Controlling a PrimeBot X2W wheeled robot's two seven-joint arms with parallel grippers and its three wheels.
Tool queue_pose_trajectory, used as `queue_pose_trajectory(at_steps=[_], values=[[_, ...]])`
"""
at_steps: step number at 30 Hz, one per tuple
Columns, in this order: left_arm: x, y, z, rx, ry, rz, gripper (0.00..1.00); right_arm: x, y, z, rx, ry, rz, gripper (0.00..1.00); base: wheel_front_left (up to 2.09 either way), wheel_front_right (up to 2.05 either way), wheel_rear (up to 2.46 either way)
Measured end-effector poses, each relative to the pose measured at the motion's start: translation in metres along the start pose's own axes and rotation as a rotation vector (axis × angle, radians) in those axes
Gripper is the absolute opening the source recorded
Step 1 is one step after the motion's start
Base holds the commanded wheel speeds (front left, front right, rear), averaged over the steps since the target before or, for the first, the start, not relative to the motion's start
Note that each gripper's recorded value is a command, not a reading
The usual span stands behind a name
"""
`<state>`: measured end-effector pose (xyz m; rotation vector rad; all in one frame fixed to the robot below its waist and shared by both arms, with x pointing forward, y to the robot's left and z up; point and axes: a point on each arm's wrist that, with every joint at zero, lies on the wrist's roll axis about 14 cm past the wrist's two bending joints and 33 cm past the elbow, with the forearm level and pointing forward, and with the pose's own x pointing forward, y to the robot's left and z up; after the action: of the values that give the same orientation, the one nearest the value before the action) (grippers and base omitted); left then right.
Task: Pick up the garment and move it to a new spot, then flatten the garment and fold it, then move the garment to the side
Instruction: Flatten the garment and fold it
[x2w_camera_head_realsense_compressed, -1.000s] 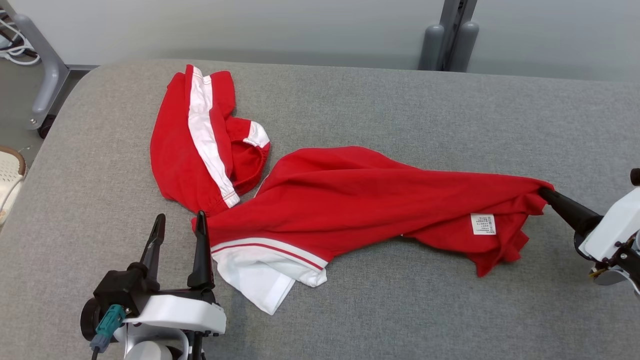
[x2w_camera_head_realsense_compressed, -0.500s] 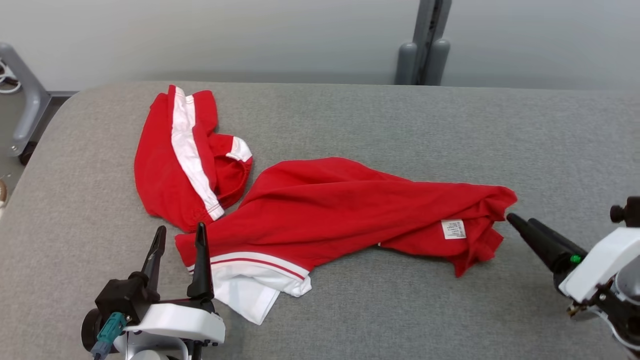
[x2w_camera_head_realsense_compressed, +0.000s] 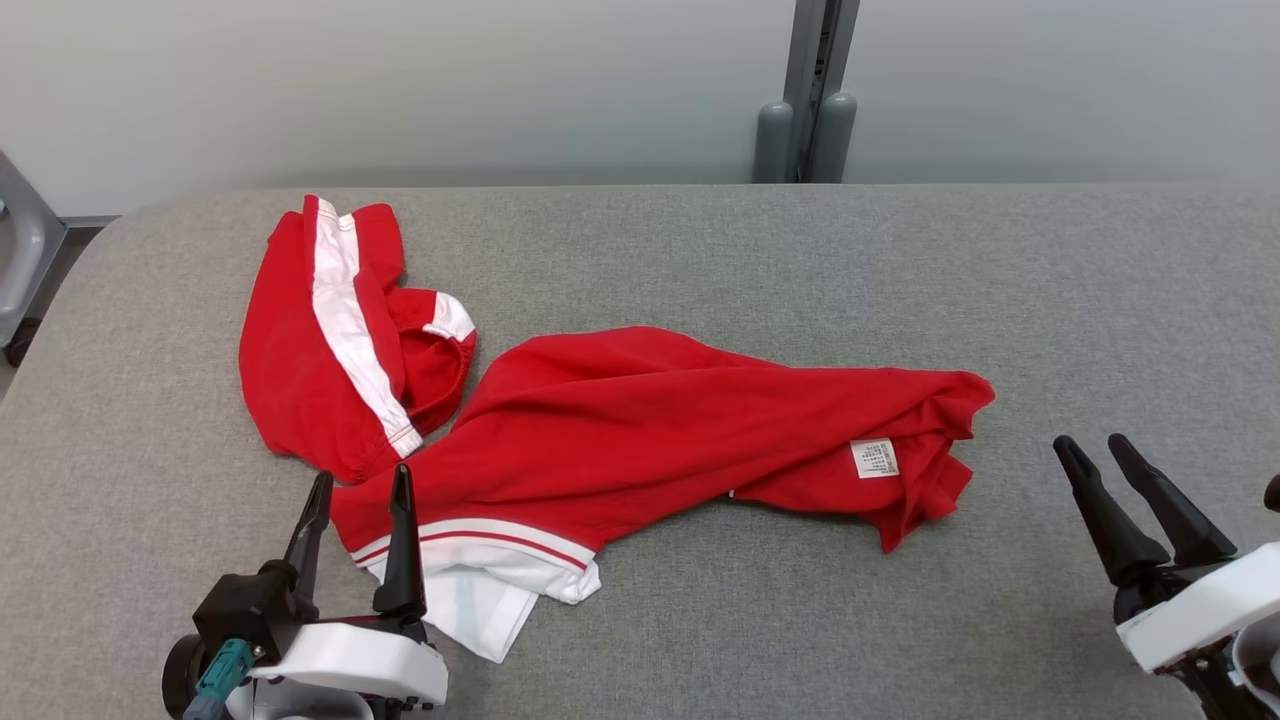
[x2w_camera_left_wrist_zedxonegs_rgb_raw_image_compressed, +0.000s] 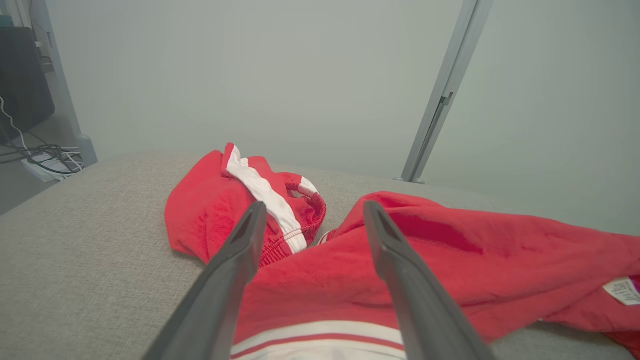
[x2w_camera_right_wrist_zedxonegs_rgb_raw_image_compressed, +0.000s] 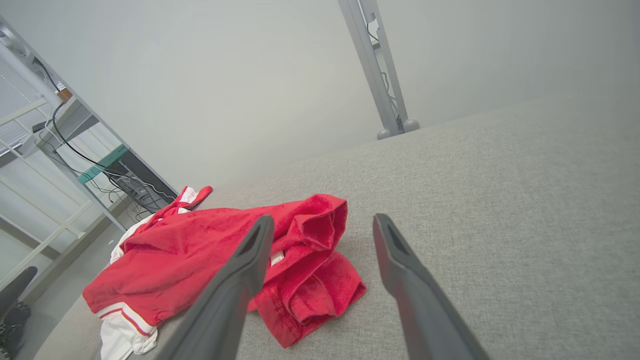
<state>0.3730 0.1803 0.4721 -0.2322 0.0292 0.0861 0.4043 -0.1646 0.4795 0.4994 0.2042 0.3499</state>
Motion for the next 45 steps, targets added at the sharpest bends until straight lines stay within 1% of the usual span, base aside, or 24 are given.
queue_pose_trajectory(at_steps=[4, 8, 11, 17, 22, 25, 34, 39, 45], values=[[0.000, -0.001, -0.002, 0.001, 0.007, -0.005, 1.00, -0.004, 0.003, 0.004, -0.107, -0.063, -0.008, 1.00, 0.00, 0.00, 0.00], [-0.002, -0.004, -0.006, -0.007, 0.019, -0.015, 1.00, -0.005, 0.010, 0.005, -0.160, -0.107, -0.013, 1.00, 0.00, 0.00, 0.00], [-0.003, -0.004, -0.006, -0.011, 0.021, -0.014, 1.00, -0.005, 0.016, 0.008, -0.166, -0.137, -0.013, 1.00, 0.00, 0.00, 0.00], [-0.006, -0.001, -0.011, -0.019, 0.036, -0.002, 1.00, -0.004, 0.020, 0.002, -0.174, -0.131, -0.007, 1.00, 0.00, 0.00, 0.00], [-0.011, -0.003, -0.032, -0.044, 0.115, -0.003, 1.00, 0.001, 0.014, -0.006, -0.210, -0.092, -0.009, 1.00, 0.00, 0.00, 0.00], [-0.013, -0.003, -0.042, -0.051, 0.157, -0.002, 1.00, 0.008, 0.017, -0.006, -0.208, -0.088, 0.002, 1.00, 0.00, 0.00, 0.00], [-0.008, -0.005, -0.044, -0.061, 0.161, -0.006, 1.00, 0.030, 0.016, -0.020, -0.207, -0.008, 0.027, 1.00, 0.00, 0.00, 0.00], [-0.009, -0.001, -0.044, -0.059, 0.159, 0.004, 1.00, 0.037, 0.011, -0.035, -0.235, 0.071, 0.037, 1.00, 0.00, 0.00, 0.00], [-0.009, 0.003, -0.042, -0.063, 0.150, 0.019, 1.00, 0.051, 0.018, -0.039, -0.248, 0.104, 0.070, 1.00, 0.00, 0.00, 0.00]])
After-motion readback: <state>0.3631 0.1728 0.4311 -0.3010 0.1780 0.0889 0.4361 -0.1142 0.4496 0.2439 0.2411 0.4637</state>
